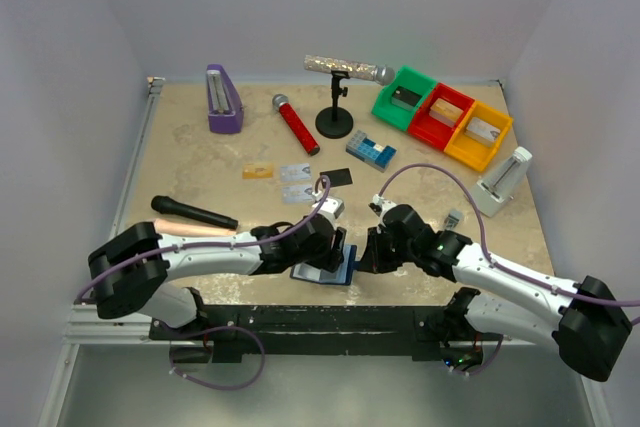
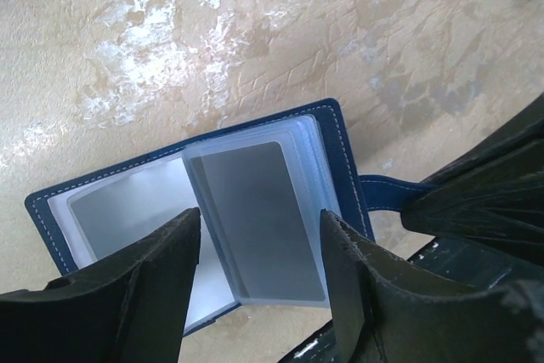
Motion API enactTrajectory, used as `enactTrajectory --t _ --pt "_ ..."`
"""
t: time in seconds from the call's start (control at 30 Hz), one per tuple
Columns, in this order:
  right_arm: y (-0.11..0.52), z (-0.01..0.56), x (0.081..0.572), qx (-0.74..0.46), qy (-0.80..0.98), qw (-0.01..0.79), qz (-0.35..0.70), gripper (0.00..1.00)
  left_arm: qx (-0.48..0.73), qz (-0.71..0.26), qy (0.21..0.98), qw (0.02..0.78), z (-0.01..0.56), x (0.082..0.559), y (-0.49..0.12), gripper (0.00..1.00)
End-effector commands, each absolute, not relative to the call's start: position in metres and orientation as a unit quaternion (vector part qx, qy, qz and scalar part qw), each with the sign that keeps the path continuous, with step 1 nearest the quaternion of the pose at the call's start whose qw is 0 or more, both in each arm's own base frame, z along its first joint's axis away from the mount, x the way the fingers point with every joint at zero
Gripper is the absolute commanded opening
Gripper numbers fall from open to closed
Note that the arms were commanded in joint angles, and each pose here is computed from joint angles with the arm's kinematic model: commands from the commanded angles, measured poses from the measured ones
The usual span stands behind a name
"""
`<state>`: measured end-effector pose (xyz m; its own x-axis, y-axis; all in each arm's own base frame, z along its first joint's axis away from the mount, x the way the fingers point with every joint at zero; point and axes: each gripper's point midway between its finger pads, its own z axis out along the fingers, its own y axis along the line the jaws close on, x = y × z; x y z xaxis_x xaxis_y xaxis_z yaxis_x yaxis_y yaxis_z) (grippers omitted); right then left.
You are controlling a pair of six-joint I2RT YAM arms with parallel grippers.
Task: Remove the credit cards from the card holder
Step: Remove the credit card from the card holder.
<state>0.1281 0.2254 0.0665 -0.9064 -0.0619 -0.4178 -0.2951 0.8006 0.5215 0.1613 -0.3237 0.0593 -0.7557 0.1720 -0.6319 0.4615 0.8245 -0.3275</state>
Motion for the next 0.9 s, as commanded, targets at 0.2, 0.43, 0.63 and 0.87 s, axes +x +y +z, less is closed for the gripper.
enactTrajectory --t 0.2,0.43,0.63,0.87 --pt "0.236 0.083 0.133 -0.11 0.917 0.208 0.323 0.0 0.184 -0.219 0.902 0.324 0.065 0.169 -0.326 0.6" --pt "0.233 0.082 0.132 -0.109 0.917 0.209 0.321 0.0 0.171 -0.19 0.907 0.334 0.064 0.173 -0.311 0.57" --pt "0.233 0.084 0.132 -0.109 0.916 0.212 0.322 0.0 0.157 -0.177 0.908 0.345 0.066 0.175 -0.299 0.56" --pt "0.232 0.082 0.132 -0.108 0.917 0.211 0.32 0.0 0.149 -0.168 0.907 0.356 0.07 0.176 -0.287 0.55"
